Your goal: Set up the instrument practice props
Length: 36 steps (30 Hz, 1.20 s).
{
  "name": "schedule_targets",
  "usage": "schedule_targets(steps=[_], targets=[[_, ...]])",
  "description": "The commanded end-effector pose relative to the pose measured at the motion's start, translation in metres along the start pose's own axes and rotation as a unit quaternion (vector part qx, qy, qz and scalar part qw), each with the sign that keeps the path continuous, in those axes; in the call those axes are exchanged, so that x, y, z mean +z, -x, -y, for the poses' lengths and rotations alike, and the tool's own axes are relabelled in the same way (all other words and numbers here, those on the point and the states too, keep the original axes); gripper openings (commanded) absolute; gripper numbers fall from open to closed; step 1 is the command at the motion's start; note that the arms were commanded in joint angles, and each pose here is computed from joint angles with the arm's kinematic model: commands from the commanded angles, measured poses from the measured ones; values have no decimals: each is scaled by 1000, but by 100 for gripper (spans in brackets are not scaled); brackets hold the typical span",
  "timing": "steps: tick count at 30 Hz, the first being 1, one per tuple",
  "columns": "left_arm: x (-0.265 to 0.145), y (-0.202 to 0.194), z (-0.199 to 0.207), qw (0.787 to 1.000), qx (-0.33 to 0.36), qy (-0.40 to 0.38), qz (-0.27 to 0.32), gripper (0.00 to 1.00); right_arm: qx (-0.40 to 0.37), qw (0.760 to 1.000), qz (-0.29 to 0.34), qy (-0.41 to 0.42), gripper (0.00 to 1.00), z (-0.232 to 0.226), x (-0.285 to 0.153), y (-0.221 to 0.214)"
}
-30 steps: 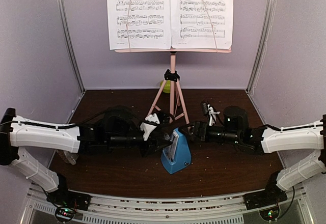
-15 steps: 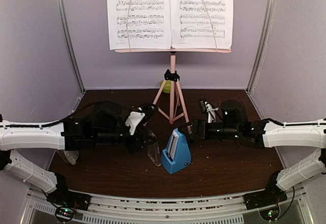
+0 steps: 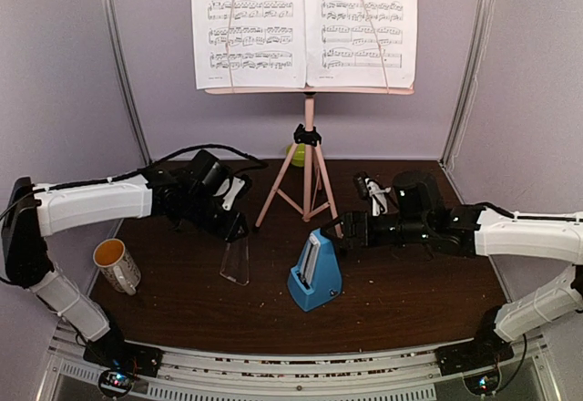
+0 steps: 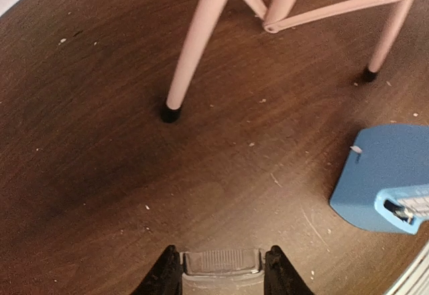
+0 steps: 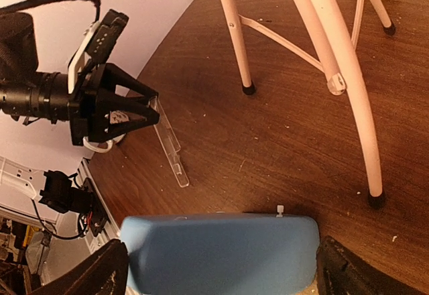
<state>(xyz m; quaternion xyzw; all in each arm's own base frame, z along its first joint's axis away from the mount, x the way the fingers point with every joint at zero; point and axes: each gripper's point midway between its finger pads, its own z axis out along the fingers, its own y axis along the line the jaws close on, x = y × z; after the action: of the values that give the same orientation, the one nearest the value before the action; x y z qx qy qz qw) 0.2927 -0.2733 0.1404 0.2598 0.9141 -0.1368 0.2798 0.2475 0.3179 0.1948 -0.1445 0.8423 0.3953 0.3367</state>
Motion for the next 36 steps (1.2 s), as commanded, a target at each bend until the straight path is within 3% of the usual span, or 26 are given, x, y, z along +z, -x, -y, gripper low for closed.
schedule_targets(steps=[1,11,17,21,27,32,36], targets=[[21,-1,-23,998,-37,11,-57,11,-12,999,-9,-38,98,9,-13,5],[67,-12,-85,985,-105,60,-124,16,-15,999,14,-39,100,-4,-37,23],[57,-4,-100,985,-108,78,-112,48,4,999,-2,-50,100,13,-48,-6],[39,6,-99,987,-108,80,-84,61,30,998,-23,-58,99,31,-50,-39],[14,6,-73,996,-81,28,-11,63,47,995,-55,-65,92,47,-49,-85],[3,10,-15,994,-37,-83,67,56,51,994,-77,-52,78,47,-39,-108],[15,8,35,989,6,-119,86,53,46,994,-80,-53,66,47,-29,-110]])
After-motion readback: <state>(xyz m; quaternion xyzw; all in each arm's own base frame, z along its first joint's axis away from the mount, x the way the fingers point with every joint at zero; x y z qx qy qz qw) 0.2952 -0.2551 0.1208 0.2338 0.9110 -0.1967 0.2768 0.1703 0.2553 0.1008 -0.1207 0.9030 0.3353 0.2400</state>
